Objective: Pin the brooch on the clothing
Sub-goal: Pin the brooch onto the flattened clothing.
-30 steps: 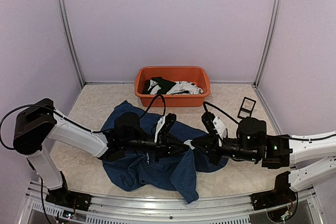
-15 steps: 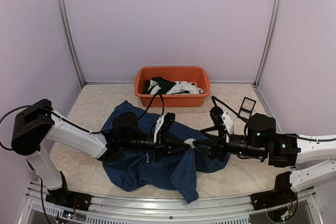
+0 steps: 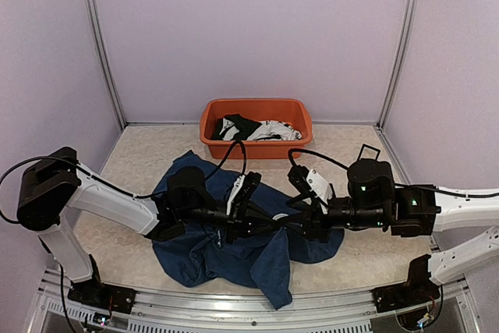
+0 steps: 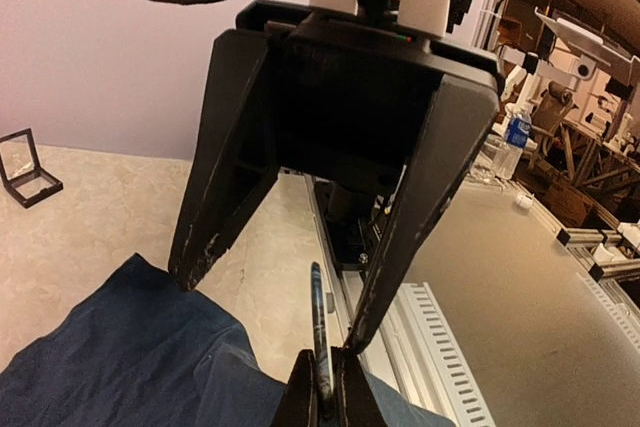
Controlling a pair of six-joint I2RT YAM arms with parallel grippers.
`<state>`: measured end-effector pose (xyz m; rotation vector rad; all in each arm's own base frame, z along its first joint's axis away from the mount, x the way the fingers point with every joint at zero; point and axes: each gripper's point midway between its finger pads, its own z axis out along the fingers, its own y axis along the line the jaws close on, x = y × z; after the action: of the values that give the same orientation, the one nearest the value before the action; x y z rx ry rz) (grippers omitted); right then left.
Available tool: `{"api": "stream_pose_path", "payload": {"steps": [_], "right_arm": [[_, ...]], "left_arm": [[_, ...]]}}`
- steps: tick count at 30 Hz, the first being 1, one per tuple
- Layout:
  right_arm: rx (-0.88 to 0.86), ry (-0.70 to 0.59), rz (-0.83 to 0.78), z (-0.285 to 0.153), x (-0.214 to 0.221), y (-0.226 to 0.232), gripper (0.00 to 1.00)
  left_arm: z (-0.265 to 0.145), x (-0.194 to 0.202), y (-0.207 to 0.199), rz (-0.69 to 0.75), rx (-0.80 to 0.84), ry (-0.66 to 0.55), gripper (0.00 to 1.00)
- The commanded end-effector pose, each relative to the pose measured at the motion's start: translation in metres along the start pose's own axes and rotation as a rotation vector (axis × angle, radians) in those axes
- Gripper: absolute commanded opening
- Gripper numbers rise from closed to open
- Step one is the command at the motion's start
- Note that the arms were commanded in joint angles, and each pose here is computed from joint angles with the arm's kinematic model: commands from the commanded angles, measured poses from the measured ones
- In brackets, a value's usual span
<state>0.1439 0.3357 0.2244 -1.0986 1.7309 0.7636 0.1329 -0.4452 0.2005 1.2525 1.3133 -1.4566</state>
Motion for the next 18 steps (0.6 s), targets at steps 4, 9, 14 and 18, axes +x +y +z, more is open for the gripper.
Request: {"api": "stream_pose_path", "payload": {"steps": [4, 9, 14, 18], "right_arm": [[-0.077, 0.089, -0.048, 0.008, 0.008, 0.013, 0.43], [-0.110, 0.025, 0.004, -0.005, -0.012, 0.018, 0.54], [-0.100, -0.013, 0.090, -0.022, -0.026, 0.007, 0.59], [-0.080, 0.039, 0.148, -0.027, -0.020, -0.003, 0.60]], "left_arm": [[0.005, -0.003, -0.010, -0.008, 0.079, 0.010, 0.00], [0.006, 0.002, -0.011, -0.019, 0.091, 0.025, 0.00], [0.006, 0.003, -0.015, -0.029, 0.126, 0.032, 0.00], [0.005, 0.004, -0.021, -0.033, 0.164, 0.040, 0.00]]}}
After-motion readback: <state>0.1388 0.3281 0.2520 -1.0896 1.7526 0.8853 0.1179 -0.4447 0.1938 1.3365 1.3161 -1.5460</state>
